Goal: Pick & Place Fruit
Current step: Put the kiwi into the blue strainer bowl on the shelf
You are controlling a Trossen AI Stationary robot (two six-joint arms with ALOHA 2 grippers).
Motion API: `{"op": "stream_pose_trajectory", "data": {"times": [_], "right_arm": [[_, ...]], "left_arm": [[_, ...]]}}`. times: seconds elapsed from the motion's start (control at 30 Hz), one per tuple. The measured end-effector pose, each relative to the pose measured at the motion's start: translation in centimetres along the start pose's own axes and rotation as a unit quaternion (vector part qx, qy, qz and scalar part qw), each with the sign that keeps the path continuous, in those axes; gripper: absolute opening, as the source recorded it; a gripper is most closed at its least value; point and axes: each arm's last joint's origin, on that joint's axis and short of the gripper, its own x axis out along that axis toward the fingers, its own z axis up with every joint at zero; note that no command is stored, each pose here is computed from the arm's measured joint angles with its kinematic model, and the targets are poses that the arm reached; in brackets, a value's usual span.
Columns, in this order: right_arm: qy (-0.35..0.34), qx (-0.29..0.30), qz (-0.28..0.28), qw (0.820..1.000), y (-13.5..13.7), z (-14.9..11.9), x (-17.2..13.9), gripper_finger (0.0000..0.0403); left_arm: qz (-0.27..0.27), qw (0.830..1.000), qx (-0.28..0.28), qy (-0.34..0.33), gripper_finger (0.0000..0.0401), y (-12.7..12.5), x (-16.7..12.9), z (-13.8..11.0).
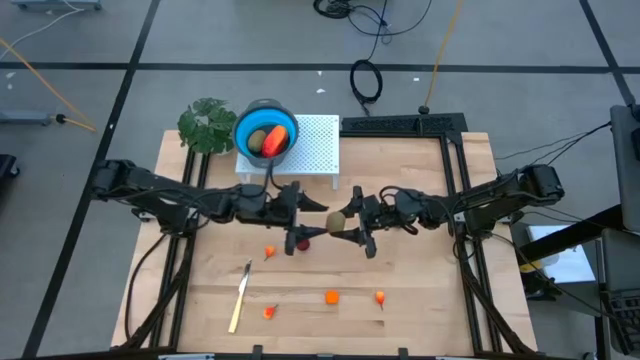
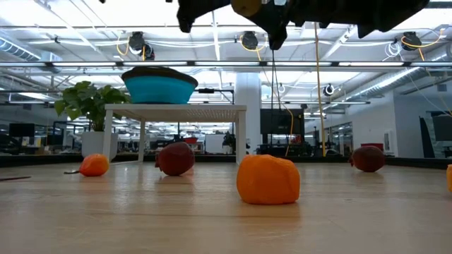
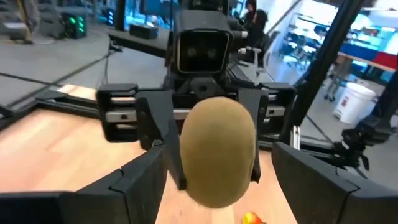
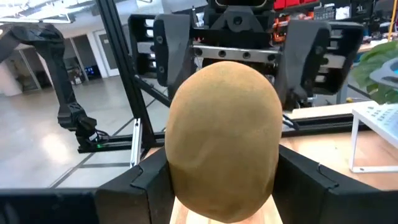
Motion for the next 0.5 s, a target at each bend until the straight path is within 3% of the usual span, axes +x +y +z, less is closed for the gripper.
{"op": "stream_pose_trajectory", "data": {"times": [0.5], "right_arm": [[0.007, 0.000, -0.001, 1.000, 0.0, -0.1, 0.0, 0.0206]], "left_arm": [[-0.040, 0.999, -0.001, 0.009, 0.0286, 0.8, 2.9, 0.8]]}}
